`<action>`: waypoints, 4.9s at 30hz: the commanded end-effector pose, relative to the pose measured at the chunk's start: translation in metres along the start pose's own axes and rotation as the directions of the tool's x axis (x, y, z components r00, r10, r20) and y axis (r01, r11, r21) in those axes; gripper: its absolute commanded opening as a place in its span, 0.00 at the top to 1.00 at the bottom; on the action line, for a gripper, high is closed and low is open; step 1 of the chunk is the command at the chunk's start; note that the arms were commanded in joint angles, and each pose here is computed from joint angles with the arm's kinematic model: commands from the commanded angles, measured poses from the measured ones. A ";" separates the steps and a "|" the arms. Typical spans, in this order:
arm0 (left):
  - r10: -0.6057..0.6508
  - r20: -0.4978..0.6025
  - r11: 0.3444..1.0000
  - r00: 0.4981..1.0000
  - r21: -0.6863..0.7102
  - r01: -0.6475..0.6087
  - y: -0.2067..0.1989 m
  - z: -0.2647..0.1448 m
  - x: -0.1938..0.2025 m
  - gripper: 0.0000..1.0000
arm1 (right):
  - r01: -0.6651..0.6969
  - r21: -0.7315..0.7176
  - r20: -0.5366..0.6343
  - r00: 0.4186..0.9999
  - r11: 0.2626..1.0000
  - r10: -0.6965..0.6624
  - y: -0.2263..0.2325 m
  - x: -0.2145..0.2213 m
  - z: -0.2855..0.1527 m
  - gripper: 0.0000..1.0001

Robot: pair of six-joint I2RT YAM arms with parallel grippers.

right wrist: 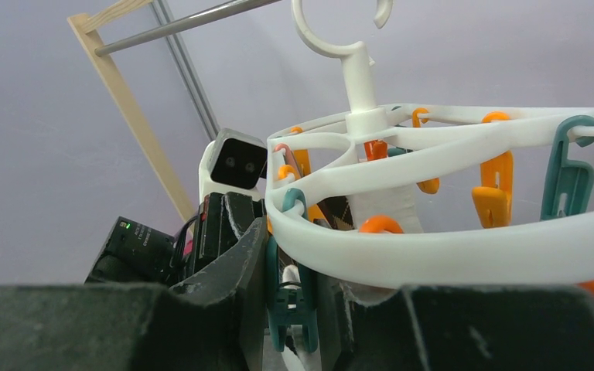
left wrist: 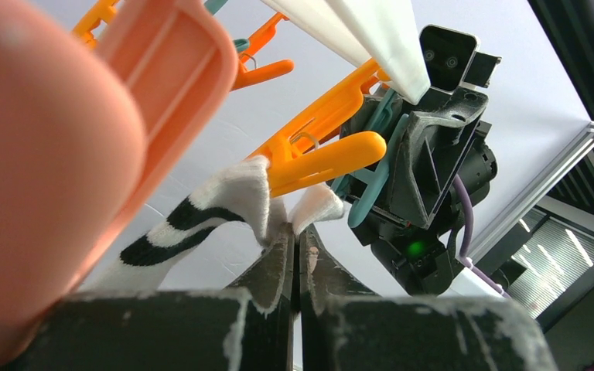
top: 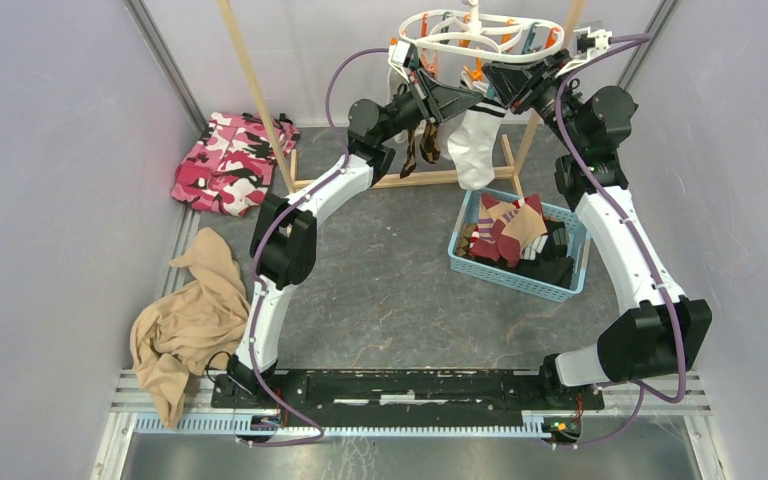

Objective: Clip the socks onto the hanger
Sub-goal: Clamp the sock onto the hanger, then reset both arms

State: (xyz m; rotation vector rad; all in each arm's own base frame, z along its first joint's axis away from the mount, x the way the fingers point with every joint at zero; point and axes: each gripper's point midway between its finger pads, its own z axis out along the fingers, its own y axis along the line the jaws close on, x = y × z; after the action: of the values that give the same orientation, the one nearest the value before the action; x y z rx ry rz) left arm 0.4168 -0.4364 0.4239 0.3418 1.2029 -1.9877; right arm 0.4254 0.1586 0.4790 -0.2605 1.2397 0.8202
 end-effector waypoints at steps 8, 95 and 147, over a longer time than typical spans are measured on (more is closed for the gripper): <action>0.029 0.029 0.994 0.999 0.101 -0.032 -0.037 0.005 -0.016 0.98 | 0.042 -0.013 0.036 0.998 0.999 -0.041 0.005 -0.015 0.000 0.99; 0.316 -0.432 0.348 0.845 -0.775 -0.527 -0.047 -0.299 -0.052 0.00 | 0.218 0.887 -0.242 0.970 0.406 0.007 -0.106 0.055 -0.266 0.02; 0.428 -0.318 0.134 0.846 -0.903 -0.408 -0.093 -0.348 -0.089 0.00 | 0.286 0.766 -0.307 0.950 0.576 -0.064 -0.099 0.015 -0.175 0.02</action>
State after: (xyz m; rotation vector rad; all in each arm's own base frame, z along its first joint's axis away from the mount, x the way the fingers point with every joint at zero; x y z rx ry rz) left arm 0.3560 -0.0784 0.3219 -0.0837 1.9010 -0.5127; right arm 0.3654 -0.0070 0.3476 0.3170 1.7528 -0.0178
